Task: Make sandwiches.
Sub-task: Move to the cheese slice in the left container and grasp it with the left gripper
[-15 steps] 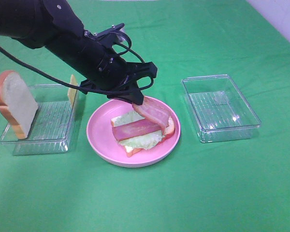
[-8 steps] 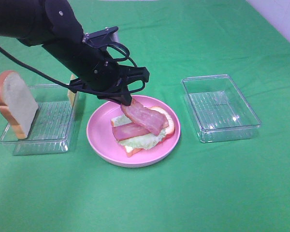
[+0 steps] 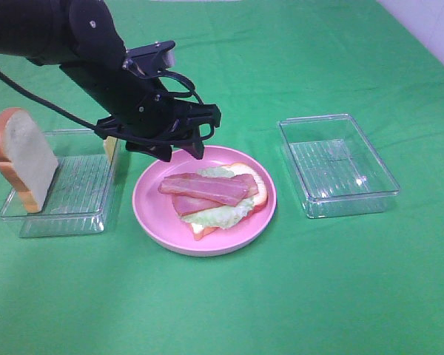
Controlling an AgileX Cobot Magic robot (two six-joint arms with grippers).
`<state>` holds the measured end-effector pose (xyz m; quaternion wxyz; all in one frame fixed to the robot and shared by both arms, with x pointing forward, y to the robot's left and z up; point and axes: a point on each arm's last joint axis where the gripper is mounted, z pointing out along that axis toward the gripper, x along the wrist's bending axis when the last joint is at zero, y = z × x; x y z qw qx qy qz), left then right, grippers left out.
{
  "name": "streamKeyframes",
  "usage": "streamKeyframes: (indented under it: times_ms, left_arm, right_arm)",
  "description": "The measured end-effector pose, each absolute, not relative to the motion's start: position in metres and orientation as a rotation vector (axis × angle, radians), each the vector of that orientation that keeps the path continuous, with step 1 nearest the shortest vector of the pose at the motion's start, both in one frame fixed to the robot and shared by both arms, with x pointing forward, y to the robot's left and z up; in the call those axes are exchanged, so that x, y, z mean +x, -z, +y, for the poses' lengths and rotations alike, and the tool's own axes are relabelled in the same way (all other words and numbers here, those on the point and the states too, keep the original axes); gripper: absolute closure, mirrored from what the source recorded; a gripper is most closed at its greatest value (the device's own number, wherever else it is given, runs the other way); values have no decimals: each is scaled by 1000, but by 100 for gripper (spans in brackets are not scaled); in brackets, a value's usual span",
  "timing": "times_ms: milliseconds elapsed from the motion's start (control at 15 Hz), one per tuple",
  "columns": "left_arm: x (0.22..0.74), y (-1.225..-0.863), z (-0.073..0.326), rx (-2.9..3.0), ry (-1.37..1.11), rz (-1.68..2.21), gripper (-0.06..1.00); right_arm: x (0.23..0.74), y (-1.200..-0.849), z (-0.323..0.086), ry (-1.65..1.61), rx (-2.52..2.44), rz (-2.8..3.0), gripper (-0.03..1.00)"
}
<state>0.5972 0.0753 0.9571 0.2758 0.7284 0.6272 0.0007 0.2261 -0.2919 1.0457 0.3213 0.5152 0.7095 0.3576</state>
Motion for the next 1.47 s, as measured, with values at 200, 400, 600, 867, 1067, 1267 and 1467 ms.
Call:
streamKeyframes:
  times_ms: [200,400,600,867,1067,1267,1467]
  left_arm:
    - [601,-997,71,1921,1,1646,17]
    - [606,-1027,72,1970,-29,1664,16]
    - [610,-1055,89,2066,-231,1793,16]
    - [623,-1051,122,2034,-328,1989,16]
    - [638,-1026,139,2013,-275,2097,16]
    - [643,-1012,142,2027,-256,2132,16]
    - [652,-982,141,2066,-241,2171,19]
  right_arm:
    - [226,-1046,-292,-939,1353,1864,10]
    - [226,-1046,-292,-939,1353,1864,10]
    - [226,-1046,-292,-939,1353,1864,10]
    - [226,-1046,-292,-939,1353,1864,10]
    - [226,-1046,-292,-939,1353,1864,10]
    - [226,-1046,-292,-939,1353,1864,10]
    - [226,-1046,-292,-939,1353,1864,10]
